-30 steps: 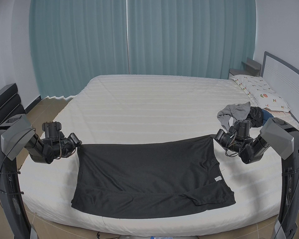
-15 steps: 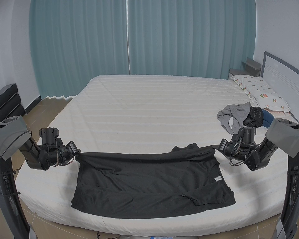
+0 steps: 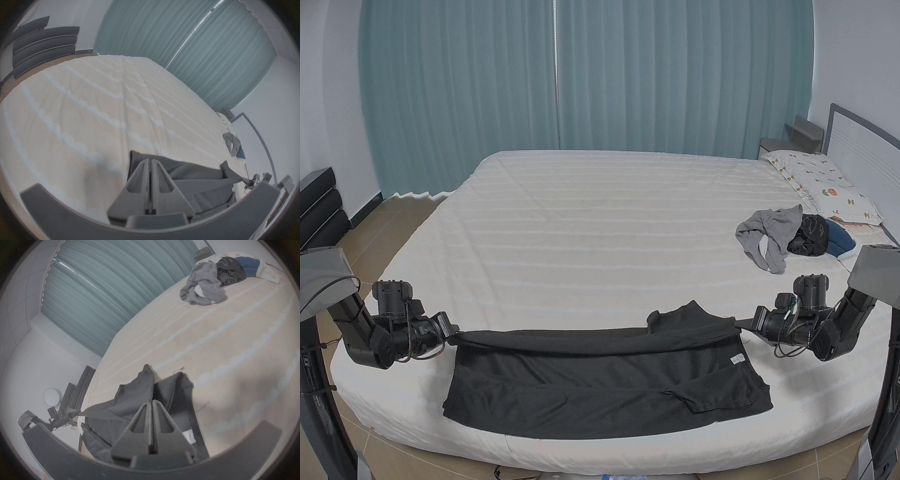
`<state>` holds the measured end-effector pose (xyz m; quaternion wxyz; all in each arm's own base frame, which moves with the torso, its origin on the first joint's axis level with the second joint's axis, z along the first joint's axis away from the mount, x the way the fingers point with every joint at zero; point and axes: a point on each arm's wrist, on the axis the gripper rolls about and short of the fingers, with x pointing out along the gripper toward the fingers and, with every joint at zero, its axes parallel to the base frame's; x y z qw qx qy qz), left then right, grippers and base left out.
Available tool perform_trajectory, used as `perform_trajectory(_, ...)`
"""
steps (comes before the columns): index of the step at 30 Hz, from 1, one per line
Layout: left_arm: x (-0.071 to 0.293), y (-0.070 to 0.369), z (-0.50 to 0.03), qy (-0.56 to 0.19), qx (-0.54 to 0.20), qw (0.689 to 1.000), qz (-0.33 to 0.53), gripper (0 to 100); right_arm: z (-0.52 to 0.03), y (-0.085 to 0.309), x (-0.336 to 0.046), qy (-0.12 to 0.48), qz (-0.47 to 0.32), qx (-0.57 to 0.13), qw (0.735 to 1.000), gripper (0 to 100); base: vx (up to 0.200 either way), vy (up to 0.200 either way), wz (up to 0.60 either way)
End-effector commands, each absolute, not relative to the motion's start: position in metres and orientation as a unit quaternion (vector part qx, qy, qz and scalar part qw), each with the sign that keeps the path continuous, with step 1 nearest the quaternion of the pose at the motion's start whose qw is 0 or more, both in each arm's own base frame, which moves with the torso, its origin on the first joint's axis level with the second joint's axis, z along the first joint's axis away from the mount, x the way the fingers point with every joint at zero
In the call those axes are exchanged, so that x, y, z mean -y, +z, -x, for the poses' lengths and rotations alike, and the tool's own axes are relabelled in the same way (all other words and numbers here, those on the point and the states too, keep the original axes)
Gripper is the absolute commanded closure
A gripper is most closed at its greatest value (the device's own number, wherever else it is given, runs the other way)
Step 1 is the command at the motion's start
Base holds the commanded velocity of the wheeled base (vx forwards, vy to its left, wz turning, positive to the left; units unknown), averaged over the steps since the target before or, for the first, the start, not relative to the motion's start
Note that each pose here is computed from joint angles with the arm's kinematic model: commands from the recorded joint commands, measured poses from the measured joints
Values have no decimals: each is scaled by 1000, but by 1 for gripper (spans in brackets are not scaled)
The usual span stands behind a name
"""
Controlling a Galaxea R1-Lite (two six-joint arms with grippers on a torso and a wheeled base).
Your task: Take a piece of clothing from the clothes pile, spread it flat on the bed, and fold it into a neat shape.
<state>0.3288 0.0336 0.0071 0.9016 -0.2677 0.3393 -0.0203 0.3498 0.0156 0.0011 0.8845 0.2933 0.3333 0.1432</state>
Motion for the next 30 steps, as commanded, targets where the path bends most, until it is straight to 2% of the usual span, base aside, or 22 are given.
perform_trajectory(1, -31, -4, -311, -21, -369, 894, 252, 100, -335, -9, -13, 143, -284, -354, 879, 100, 0, 0, 0)
perform_trajectory(6, -29, -10, -299, -28, -385, 893, 232, 100, -324, -15, -10, 146, -269, -368, 878, 100, 0, 0, 0)
perform_trajectory(14, -30, -8, -294, -28, -369, 899, 233, 100, -323, -5, 6, 144, -271, -348, 886, 100, 0, 0, 0)
perform_trajectory(20, -31, -9, -294, -27, -368, 899, 235, 100, -309, -16, 6, 151, -271, -376, 873, 100, 0, 0, 0)
perform_trajectory(30, -31, -16, -284, -22, -389, 891, 235, 100, -303, -35, 5, 158, -248, -394, 871, 100, 0, 0, 0)
